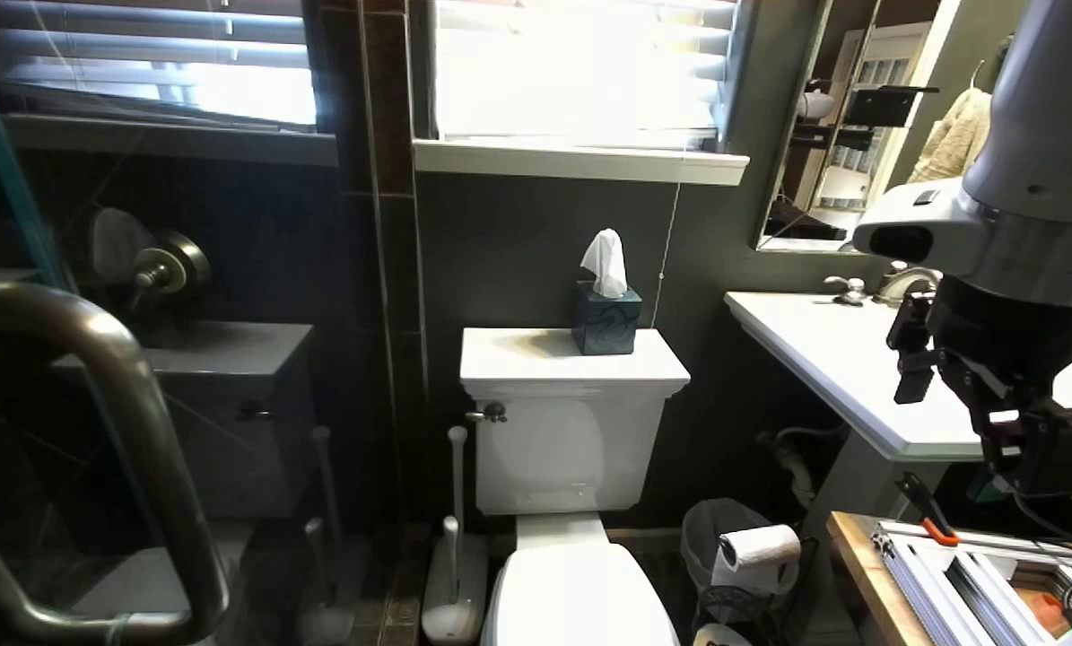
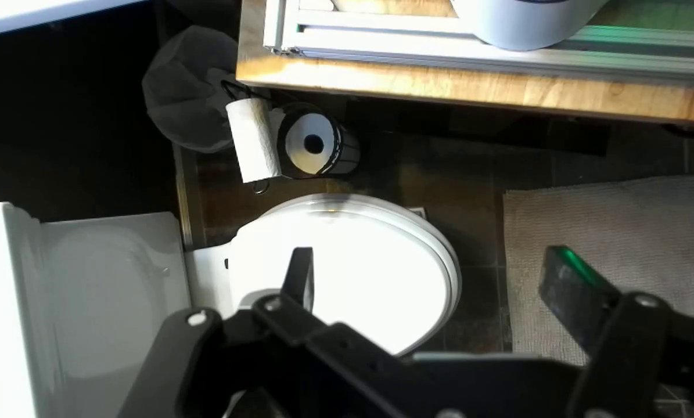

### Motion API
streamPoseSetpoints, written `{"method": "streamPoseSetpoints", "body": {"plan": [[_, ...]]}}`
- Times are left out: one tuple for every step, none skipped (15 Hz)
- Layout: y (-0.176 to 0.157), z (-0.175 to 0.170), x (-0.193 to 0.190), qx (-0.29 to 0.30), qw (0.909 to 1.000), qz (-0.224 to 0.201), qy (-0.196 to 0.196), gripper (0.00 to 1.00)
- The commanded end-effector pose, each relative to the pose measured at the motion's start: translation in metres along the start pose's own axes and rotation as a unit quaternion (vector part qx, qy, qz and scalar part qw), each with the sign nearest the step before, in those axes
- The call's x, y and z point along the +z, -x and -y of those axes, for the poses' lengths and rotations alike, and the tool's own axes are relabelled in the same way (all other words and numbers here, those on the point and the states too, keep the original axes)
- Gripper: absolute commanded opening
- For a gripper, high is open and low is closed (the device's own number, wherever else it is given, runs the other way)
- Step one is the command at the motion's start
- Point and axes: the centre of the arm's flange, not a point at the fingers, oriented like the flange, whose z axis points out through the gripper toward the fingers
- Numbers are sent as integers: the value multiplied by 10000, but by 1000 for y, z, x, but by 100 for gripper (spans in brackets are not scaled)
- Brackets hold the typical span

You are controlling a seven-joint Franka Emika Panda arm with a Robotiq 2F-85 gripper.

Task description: Lift up the toilet lid

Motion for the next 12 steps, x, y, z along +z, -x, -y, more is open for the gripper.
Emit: {"method": "streamPoseSetpoints", "body": {"plan": [[0,0,0,0,10000,0,0,100],[0,0,0,0,10000,0,0,100],[0,0,0,0,10000,0,0,100],[0,0,0,0,10000,0,0,100],[0,0,0,0,10000,0,0,100],[0,0,0,0,10000,0,0,100],[-6,-3,5,148,9999,-40,72,100],[-10,-7,8,254,9996,-75,108,100],[-16,-13,13,376,9990,-197,152,100],[-20,-18,15,472,9983,-307,145,100],[-25,-26,20,579,9968,-522,186,100],[-32,-34,25,695,9953,-655,182,100]]}}
